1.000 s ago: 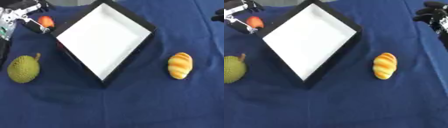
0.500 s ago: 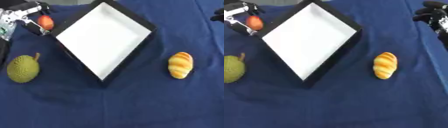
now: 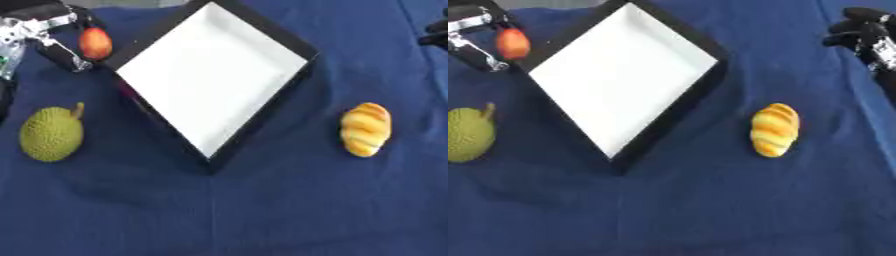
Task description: Pick up objects on the table and place them in the box.
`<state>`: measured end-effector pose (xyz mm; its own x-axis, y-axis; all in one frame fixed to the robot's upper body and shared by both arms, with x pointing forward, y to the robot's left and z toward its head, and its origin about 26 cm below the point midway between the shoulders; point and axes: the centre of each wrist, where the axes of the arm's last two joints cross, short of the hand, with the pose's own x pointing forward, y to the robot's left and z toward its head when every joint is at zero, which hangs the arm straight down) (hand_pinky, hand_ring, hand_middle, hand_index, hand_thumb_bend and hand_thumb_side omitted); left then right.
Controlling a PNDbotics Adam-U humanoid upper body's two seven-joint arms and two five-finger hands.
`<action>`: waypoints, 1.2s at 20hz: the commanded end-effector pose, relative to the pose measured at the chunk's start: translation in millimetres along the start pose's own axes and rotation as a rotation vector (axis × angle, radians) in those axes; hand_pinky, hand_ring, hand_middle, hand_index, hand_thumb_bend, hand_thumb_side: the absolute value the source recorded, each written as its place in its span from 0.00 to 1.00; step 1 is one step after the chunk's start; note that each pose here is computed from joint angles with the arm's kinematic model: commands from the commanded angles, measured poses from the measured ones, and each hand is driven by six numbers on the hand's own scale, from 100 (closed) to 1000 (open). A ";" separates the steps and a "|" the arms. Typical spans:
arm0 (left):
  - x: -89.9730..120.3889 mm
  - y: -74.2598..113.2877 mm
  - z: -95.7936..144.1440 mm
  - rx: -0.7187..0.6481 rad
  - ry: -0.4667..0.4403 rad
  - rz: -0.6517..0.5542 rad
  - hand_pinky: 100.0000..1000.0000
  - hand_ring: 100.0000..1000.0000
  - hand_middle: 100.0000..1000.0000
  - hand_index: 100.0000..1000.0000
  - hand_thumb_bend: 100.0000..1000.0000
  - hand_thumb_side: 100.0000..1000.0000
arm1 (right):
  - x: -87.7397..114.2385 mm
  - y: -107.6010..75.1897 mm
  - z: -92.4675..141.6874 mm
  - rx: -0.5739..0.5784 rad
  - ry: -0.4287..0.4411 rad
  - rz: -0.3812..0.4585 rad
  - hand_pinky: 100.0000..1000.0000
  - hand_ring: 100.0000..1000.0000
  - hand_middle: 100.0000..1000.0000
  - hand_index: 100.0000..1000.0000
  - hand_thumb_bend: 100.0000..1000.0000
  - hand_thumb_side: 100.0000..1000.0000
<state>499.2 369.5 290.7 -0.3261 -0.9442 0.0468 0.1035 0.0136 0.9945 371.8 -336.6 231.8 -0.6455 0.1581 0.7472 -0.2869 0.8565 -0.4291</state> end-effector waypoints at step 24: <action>-10.7 9.3 9.2 0.060 0.042 0.039 0.72 0.69 0.68 0.76 0.29 0.00 | 10.2 -8.1 -3.3 0.005 -0.016 0.040 1.00 0.76 0.72 0.87 0.00 0.56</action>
<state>499.2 374.6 285.0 -0.2974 -0.9493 0.1017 0.0987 0.0754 0.9923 371.9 -336.4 232.3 -0.6468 0.1585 0.7460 -0.2866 0.8559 -0.4304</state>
